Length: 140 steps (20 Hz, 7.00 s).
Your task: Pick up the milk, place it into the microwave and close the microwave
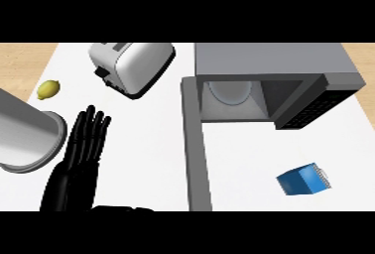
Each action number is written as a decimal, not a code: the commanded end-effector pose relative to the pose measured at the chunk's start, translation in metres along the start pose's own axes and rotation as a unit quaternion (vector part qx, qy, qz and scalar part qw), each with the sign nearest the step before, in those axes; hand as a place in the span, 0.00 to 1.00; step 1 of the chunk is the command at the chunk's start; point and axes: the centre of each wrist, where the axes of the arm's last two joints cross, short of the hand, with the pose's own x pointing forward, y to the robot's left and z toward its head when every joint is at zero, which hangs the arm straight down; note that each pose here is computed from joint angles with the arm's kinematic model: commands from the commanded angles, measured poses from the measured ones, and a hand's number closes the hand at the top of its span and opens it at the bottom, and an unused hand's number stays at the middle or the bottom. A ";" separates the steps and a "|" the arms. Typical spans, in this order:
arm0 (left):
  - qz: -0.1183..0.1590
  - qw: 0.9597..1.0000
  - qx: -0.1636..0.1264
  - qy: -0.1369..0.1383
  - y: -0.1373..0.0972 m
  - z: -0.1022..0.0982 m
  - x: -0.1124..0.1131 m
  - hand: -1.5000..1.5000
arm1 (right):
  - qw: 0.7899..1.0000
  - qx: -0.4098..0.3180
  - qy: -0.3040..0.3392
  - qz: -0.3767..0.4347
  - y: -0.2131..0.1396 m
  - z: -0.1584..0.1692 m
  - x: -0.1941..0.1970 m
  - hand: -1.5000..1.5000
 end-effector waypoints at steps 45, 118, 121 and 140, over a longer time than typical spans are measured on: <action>0.026 0.999 -0.003 0.022 0.039 0.078 -0.003 0.00 | 0.987 -0.116 0.029 0.110 -0.047 -0.020 -0.232 1.00; -0.012 0.999 -0.022 0.045 0.103 0.059 -0.028 0.00 | 0.911 -0.127 0.006 0.392 0.068 -0.300 -0.183 1.00; -0.018 0.998 -0.032 0.048 0.094 0.060 -0.024 0.00 | 0.901 -0.117 -0.001 0.419 0.074 -0.291 -0.192 0.00; -0.002 0.998 -0.055 0.035 0.089 0.059 -0.033 0.00 | 0.940 -0.010 -0.012 0.341 0.086 -0.295 -0.188 0.00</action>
